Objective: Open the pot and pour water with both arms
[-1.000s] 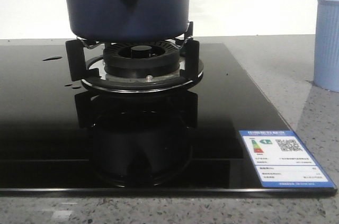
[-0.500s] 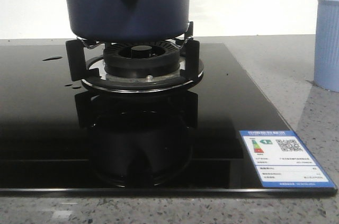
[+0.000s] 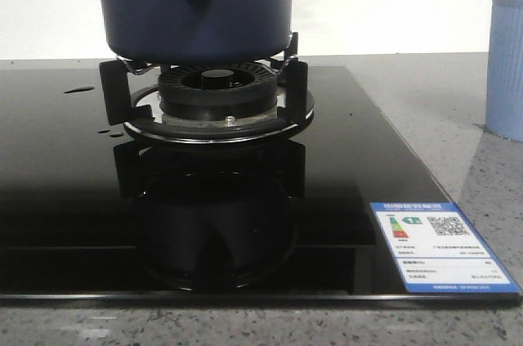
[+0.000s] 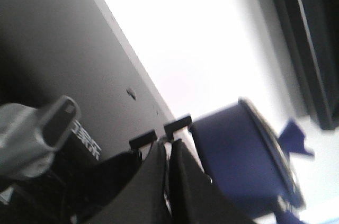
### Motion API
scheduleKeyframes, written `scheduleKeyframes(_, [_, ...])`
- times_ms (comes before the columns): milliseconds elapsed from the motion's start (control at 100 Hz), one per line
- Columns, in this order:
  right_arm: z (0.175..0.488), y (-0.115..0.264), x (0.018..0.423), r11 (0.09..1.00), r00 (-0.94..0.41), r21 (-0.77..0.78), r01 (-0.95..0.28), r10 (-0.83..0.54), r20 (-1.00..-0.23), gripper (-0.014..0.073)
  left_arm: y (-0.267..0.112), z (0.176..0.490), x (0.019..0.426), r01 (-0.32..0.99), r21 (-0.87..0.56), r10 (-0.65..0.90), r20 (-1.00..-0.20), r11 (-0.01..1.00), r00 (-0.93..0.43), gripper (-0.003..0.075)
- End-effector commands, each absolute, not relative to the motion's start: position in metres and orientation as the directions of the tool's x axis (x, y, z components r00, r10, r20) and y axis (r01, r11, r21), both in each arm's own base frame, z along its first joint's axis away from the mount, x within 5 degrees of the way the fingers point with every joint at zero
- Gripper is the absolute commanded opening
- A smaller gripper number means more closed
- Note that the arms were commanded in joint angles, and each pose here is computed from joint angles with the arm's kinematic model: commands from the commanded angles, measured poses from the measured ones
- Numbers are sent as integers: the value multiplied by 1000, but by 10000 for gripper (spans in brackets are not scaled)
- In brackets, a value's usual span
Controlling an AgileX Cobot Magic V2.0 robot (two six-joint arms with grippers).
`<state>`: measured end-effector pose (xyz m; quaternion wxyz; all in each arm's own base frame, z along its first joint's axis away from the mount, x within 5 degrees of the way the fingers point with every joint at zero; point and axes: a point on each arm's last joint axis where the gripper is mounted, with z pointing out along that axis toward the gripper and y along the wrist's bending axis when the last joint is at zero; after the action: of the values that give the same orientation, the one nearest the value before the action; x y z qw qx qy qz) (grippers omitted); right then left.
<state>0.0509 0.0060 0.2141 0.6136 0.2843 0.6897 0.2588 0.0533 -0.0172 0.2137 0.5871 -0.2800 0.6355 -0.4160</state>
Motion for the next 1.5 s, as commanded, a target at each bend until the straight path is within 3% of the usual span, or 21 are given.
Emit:
scheduleKeyframes(0, [242, 12, 45, 710, -135, 702, 51, 702, -700, -66, -23, 243, 45, 250, -765, -761, -635, 594, -134, -19])
scheduleKeyframes(180, [271, 22, 40, 735, -349, 672, 94, 656, -669, -66, -37, 274, 47, 338, -627, -579, -779, 702, -241, -18])
scheduleKeyframes(330, [285, 30, 38, 770, -606, 617, 163, 572, -554, -66, -48, 294, 65, 403, -514, -380, -849, 757, -369, -18])
scheduleKeyframes(510, [308, 39, 31, 833, -745, 552, 31, 388, -542, -66, -61, 315, 92, 520, -453, -201, -860, 724, -469, -18])
scheduleKeyframes(560, [312, 40, 31, 850, -754, 526, -16, 335, -564, -66, -66, 323, 98, 581, -421, -149, -877, 696, -458, -18])
scheduleKeyframes(710, [324, 39, 33, 907, -669, 364, -212, 137, -730, -66, -79, 348, 109, 767, -268, -17, -948, 584, -318, -18])
scheduleKeyframes(970, [337, 34, 44, 920, -516, 335, -204, 190, -835, -66, -93, 380, 126, 870, -20, 110, -990, 493, -85, -6])
scheduleKeyframes(1040, [339, 33, 45, 921, -490, 333, -200, 200, -848, -66, -98, 385, 130, 888, 37, 139, -990, 458, -31, 61])
scheduleKeyframes(1120, [341, 32, 46, 922, -474, 332, -198, 207, -856, -66, -103, 389, 138, 894, 86, 167, -986, 439, 13, 209])
scheduleKeyframes(1230, [341, 32, 46, 922, -470, 332, -198, 208, -858, -66, -106, 391, 155, 863, 79, 158, -987, 499, -1, 430])
scheduleKeyframes(1280, [341, 32, 46, 922, -473, 332, -198, 207, -856, -66, -107, 390, 162, 852, 73, 157, -987, 519, -11, 492])
scheduleKeyframes(1490, [337, 34, 44, 920, -516, 335, -204, 190, -835, -66, -116, 393, 193, 847, 49, 156, -987, 530, -41, 517])
